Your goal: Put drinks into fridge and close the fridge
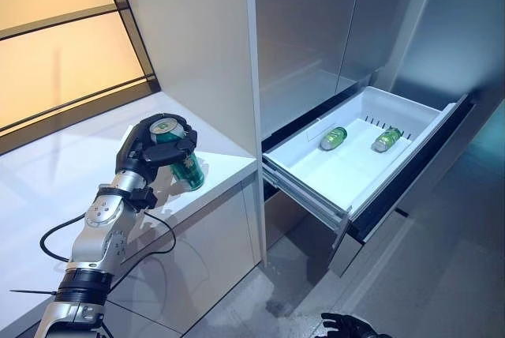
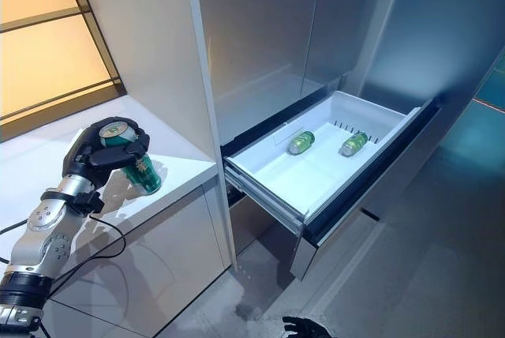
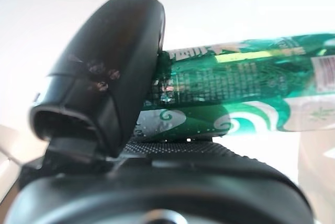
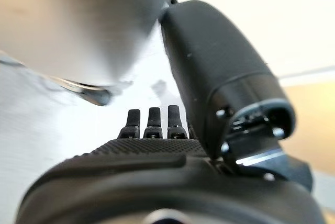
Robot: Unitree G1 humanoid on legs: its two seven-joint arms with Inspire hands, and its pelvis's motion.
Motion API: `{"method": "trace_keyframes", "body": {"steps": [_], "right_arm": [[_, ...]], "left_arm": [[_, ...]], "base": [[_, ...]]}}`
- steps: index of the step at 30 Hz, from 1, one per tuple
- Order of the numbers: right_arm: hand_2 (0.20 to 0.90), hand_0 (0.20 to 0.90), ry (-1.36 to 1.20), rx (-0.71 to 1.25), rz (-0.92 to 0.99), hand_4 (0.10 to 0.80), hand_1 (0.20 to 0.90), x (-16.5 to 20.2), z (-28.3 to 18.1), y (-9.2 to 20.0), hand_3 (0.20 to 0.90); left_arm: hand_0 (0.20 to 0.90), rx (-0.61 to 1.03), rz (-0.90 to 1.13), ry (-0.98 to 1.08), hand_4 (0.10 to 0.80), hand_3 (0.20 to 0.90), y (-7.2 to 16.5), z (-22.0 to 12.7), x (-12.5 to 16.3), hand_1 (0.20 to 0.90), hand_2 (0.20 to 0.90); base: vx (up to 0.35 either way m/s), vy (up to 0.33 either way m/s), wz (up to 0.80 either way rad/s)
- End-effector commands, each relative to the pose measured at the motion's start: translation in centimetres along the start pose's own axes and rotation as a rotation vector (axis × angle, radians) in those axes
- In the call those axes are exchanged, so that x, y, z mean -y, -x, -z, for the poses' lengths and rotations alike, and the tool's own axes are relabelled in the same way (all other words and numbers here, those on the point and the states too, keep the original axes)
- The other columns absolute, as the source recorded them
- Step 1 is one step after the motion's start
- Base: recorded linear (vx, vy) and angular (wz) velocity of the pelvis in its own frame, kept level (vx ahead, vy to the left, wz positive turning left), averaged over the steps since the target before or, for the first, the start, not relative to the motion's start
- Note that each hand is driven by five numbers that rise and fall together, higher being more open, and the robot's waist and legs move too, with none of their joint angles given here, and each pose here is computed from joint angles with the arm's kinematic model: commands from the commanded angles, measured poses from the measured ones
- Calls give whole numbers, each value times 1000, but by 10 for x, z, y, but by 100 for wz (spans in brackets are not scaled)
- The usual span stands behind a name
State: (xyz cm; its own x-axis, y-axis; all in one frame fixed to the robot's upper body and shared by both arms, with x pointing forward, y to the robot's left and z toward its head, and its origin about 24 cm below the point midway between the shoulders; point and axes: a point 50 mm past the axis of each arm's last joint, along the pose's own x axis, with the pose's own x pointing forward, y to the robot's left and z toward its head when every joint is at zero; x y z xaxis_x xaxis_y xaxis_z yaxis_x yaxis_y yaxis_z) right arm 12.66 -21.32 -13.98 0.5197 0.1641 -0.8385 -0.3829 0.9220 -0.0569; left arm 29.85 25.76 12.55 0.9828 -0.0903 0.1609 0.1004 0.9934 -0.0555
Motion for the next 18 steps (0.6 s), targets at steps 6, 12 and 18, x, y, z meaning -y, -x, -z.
{"method": "trace_keyframes", "body": {"steps": [6,12,18], "right_arm": [[900,900,105,832,-117,800,900,-14,-174,47,900],[900,900,155,1145,-184,800,900,-13,-233,100,900],[900,900,189,1353,-241,800,900,-21,-265,140,900]], "left_arm": [[300,515,534,176,100,200,-2,-82,77,300,300],[300,582,716,164,100,200,16,-82,96,300,300],[300,600,851,102,100,200,27,-87,113,300,300]], "base": [[-15,-3,-4],[-6,7,-9],[-1,1,-1]]}}
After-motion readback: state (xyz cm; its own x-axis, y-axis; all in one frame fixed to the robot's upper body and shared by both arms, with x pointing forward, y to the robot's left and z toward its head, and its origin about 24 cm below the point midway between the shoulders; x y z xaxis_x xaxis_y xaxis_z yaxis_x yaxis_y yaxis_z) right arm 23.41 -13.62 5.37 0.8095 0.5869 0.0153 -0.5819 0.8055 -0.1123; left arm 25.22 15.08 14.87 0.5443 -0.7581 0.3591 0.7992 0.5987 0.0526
